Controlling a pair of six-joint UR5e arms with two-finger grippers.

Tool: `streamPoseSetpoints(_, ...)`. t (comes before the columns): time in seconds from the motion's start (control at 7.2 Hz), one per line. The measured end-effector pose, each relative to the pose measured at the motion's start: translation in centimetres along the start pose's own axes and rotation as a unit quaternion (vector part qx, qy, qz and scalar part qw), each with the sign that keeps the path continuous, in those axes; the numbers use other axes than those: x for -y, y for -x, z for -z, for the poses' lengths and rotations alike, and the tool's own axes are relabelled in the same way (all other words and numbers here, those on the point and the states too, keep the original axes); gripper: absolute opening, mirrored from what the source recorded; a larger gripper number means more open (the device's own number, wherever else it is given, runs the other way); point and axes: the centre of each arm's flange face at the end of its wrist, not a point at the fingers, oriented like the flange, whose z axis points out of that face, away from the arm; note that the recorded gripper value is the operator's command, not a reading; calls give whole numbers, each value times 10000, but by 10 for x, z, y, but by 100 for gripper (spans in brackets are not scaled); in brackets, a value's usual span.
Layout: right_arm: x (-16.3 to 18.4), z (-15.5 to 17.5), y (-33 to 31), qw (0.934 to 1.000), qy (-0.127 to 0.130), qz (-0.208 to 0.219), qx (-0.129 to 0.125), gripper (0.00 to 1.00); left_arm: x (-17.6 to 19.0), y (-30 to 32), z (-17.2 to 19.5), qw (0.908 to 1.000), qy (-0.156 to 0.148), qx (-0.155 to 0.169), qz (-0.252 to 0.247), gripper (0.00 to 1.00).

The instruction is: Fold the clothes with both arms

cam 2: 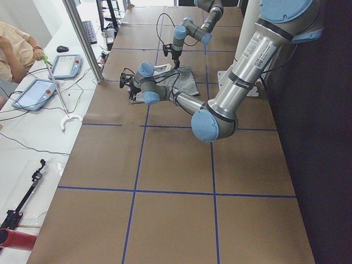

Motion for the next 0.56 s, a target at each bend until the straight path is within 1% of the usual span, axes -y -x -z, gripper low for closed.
streamPoseSetpoints(0.14,-1,2,-15,10000,35,42,-51,96,1,0,0,10000,-6,1,1,40)
streamPoseSetpoints(0.42,4,-5,-45,9996,61,196,-207,97,4,3,2,10000,-29,14,10,40)
streamPoseSetpoints(0.56,16,2,-41,9996,6,199,-180,97,5,3,3,10000,-33,14,11,40)
